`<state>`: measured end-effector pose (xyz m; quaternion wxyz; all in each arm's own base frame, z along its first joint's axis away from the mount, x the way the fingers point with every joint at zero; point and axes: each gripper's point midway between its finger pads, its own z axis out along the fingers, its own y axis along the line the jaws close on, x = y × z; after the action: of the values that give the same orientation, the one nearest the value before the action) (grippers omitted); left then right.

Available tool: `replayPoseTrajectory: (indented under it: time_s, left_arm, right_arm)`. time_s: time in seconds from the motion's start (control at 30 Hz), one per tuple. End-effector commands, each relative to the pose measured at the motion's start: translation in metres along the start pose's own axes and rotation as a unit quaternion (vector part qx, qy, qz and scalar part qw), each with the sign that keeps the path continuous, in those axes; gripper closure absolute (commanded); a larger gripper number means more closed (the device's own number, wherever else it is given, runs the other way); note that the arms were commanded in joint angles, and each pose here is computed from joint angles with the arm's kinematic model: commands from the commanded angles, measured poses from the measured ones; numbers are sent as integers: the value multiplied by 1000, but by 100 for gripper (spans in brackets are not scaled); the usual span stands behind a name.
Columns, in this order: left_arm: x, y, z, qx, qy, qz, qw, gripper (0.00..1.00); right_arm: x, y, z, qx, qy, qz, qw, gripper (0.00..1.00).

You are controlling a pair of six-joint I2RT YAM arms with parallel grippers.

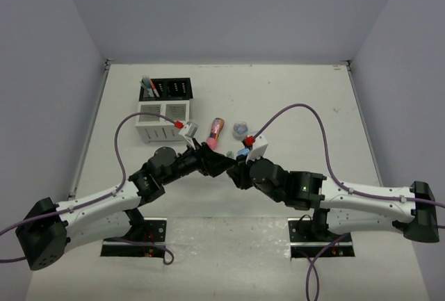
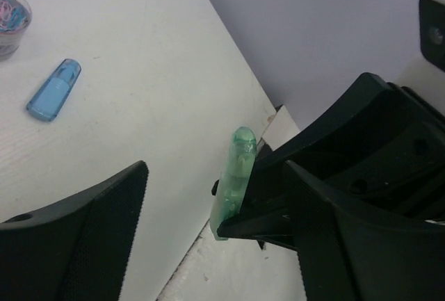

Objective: Sort the stationery into containers
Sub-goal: Place the pen in the storage box.

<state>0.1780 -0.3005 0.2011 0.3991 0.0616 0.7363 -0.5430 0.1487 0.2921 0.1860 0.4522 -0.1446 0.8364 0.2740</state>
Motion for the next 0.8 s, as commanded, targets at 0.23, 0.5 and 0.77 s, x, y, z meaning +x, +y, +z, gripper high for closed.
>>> replayPoseTrajectory:
  time_s: [0.23,0.5,0.77]
  left_arm:
    - [-12,-16,21,18,-28,40,999,100]
    - [-113,26,2,-213,-165,178,947,100]
    - [-285,89,-25,-367,-368,247,817,100]
  right_arm:
    - [-20,25,1,-20,-17,-2,1000,100]
    - [-3,-11,-3,48,-14,20,999,1]
    - [10,-30,-18,55,-8,54,997,1]
